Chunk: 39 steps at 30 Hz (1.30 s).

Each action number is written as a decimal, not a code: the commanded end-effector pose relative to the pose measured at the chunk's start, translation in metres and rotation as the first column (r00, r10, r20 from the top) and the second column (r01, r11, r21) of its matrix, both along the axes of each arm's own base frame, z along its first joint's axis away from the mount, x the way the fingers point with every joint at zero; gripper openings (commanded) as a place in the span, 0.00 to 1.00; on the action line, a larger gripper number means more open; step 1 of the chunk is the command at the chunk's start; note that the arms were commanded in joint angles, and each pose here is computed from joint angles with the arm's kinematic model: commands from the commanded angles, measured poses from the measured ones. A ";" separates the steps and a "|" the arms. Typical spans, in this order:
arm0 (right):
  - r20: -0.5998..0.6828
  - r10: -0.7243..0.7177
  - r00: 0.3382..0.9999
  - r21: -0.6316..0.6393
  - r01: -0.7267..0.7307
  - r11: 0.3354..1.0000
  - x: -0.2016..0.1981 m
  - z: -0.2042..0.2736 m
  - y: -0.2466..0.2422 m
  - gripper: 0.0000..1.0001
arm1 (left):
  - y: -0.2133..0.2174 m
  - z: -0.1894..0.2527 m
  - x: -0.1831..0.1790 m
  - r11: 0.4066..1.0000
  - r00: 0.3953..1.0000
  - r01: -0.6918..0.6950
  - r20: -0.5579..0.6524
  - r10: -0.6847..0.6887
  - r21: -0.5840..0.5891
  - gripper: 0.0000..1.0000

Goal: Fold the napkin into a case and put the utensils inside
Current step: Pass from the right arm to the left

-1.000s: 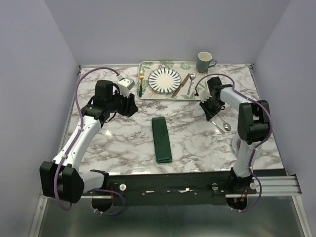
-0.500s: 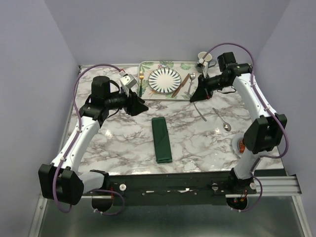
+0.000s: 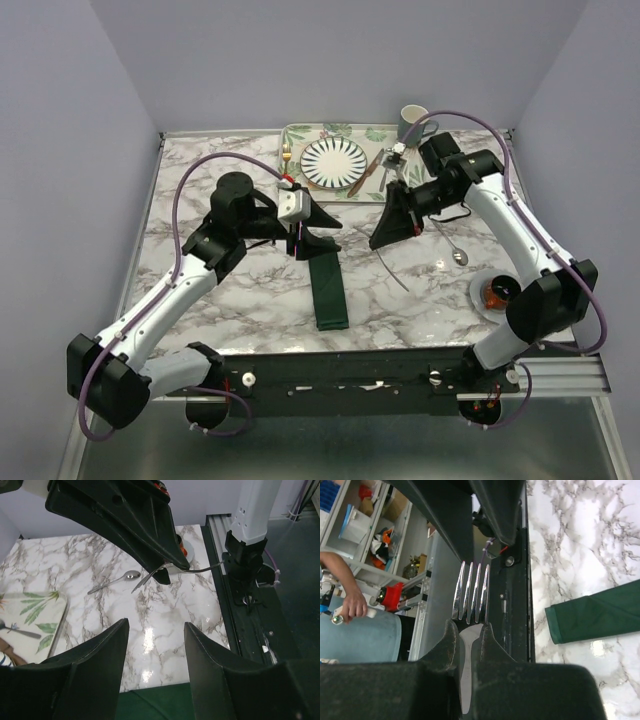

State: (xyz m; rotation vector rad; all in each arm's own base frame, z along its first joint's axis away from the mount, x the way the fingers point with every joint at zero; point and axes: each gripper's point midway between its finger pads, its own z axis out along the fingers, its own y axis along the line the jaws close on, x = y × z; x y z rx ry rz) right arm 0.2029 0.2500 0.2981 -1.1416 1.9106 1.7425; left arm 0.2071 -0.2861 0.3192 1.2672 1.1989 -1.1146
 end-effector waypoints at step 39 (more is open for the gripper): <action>0.334 0.076 0.940 -0.283 0.023 0.959 -0.039 -0.047 -0.023 0.76 | -0.009 -0.060 -0.028 0.949 0.942 0.049 -0.331 0.060 0.311 0.00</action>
